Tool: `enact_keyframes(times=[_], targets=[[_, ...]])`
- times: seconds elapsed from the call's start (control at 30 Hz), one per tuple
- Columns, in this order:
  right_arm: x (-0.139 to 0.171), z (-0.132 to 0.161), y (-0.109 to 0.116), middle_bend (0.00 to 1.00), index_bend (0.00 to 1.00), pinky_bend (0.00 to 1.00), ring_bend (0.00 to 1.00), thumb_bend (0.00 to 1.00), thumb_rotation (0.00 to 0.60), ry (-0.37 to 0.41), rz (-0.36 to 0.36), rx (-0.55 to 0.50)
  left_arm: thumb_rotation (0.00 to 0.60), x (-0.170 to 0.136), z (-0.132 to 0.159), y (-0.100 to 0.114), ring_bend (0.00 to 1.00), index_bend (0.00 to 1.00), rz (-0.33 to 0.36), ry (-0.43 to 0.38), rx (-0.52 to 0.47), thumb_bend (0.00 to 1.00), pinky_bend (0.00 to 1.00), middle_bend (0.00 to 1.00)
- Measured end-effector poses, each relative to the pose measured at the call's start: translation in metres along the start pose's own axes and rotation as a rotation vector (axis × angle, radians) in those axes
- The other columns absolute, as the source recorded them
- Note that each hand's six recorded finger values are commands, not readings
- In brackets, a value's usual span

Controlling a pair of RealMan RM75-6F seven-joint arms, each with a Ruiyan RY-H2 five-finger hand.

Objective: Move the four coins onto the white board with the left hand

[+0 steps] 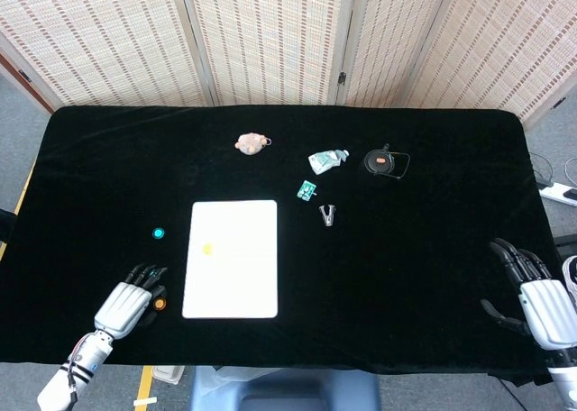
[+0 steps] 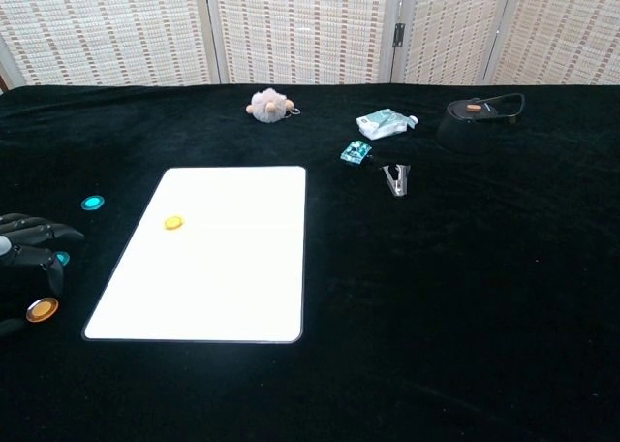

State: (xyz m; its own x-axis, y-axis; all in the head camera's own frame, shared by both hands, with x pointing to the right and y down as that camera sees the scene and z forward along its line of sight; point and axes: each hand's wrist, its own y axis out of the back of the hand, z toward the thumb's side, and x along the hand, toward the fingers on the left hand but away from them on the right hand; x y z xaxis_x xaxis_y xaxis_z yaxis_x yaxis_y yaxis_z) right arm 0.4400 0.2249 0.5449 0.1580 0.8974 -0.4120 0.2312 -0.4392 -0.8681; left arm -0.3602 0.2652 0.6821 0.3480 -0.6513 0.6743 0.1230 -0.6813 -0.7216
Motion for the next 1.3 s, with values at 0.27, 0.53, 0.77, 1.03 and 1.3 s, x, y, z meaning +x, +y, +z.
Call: enact_keyframes(times=[0.27,0.53,0.77,1.03,1.3], targets=[[0.0,-0.001,0.001,0.1,0.01,0.13,0.17,0.3,0.6,-0.001,-0.004,0.001,0.6,0.003,-0.003,-0.006,0.01,0.4,-0.013,0.015,-0.006,0.43,0.0,0.11],[0.0,-0.001,0.001,0.1,0.01,0.13,0.17,0.3,0.6,-0.004,-0.005,0.001,0.6,0.007,-0.004,-0.011,0.01,0.42,-0.019,0.021,-0.021,0.43,0.0,0.1],[0.001,-0.001,0.001,0.1,0.01,0.13,0.17,0.3,0.6,-0.005,-0.005,0.001,0.6,0.009,-0.005,-0.014,0.02,0.44,-0.011,0.027,-0.027,0.43,0.0,0.11],[0.0,-0.001,0.002,0.1,0.01,0.13,0.17,0.3,0.6,-0.004,-0.006,0.001,0.6,0.01,-0.005,-0.017,0.04,0.49,-0.009,0.025,-0.044,0.43,0.0,0.11],[0.0,-0.001,0.002,0.1,0.01,0.13,0.17,0.3,0.6,-0.003,-0.007,0.004,0.6,0.013,-0.005,-0.007,0.04,0.5,0.023,0.015,-0.055,0.45,0.0,0.11]])
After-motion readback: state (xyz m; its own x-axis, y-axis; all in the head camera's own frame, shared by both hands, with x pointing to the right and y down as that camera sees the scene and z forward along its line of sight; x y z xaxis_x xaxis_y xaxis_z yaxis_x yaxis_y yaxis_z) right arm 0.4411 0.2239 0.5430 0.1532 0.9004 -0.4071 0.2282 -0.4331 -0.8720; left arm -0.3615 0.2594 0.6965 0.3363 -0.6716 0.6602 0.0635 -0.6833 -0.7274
